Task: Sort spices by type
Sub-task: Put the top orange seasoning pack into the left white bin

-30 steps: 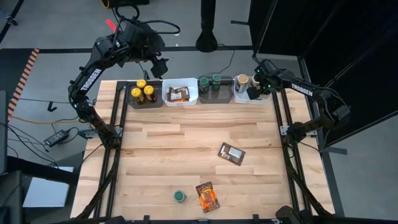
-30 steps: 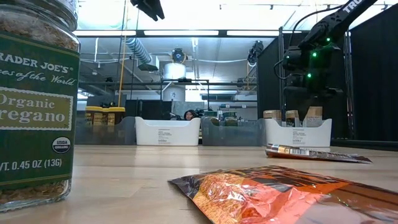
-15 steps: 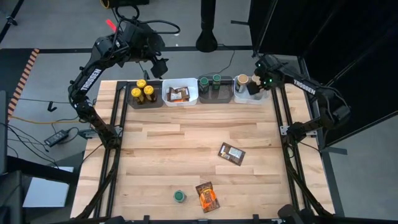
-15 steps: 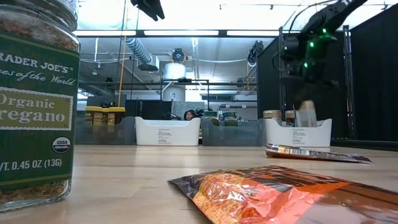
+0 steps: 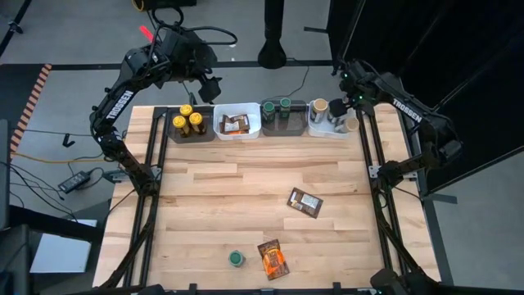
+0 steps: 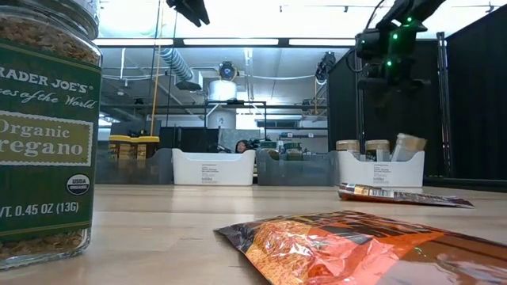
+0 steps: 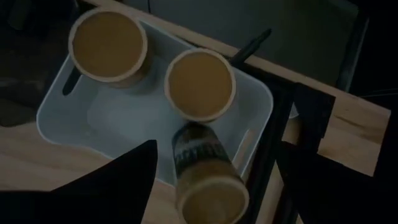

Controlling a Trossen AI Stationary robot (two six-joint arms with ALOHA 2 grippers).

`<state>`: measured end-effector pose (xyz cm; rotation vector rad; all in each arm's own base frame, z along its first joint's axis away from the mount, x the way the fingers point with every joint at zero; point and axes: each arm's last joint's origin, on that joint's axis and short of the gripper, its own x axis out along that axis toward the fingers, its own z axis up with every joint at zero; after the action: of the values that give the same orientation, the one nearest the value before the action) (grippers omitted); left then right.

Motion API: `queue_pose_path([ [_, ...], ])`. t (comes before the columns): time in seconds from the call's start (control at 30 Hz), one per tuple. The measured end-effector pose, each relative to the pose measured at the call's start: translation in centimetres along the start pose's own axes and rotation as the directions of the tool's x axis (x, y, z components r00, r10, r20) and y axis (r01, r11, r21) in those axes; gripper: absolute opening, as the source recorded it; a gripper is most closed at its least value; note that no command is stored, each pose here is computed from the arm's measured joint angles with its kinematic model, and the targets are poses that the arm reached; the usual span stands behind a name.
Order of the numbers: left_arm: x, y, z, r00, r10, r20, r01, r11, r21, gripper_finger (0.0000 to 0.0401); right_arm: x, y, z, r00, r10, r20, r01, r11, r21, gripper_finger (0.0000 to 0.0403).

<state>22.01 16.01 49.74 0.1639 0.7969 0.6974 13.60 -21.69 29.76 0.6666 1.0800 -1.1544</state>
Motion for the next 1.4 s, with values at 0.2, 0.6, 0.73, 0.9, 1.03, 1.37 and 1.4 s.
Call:
queue_pose_path([
  [0.2, 0.0, 0.0, 0.0, 1.000, 0.000, 0.000, 0.000, 1.000, 0.000, 0.0346, 0.6, 0.4, -0.3, 1.000, 0.009, -0.011, -0.010, 1.000, -0.019, 0.0325],
  [0.6, 0.0, 0.0, 0.0, 1.000, 0.000, -0.001, 0.000, 1.000, 0.000, 0.0346, -5.7, 9.4, -4.1, 0.876, 0.482, 0.000, -0.443, 0.806, -0.394, 0.0311],
  [0.73, 0.0, 0.0, 0.0, 1.000, -0.001, -0.002, 0.001, 1.000, 0.001, 0.0346, -6.1, 14.4, -9.4, 0.896, 0.439, -0.073, -0.404, 0.735, -0.544, 0.0296],
  [0.9, 0.0, 0.0, 0.0, 1.000, -0.001, -0.002, 0.001, 1.000, 0.013, 0.0346, -5.2, 18.5, -16.0, 0.905, 0.413, -0.104, -0.384, 0.686, -0.618, 0.0279],
  [1.03, 0.0, 0.0, 0.0, 1.000, 0.000, -0.001, 0.000, 1.000, 0.013, 0.0346, -3.8, 21.1, -19.6, 0.891, 0.425, -0.158, -0.424, 0.660, -0.620, 0.0279],
  [1.37, 0.0, 0.0, -0.1, 1.000, -0.005, -0.014, 0.005, 1.000, 0.015, 0.0346, 0.7, 25.7, -22.5, 0.907, 0.343, -0.245, -0.412, 0.599, -0.687, 0.0341],
  [1.4, 0.0, -0.1, -0.2, 1.000, -0.005, -0.016, 0.005, 1.000, 0.016, 0.0346, 1.2, 26.1, -22.7, 0.906, 0.330, -0.264, -0.417, 0.601, -0.682, 0.0348],
])
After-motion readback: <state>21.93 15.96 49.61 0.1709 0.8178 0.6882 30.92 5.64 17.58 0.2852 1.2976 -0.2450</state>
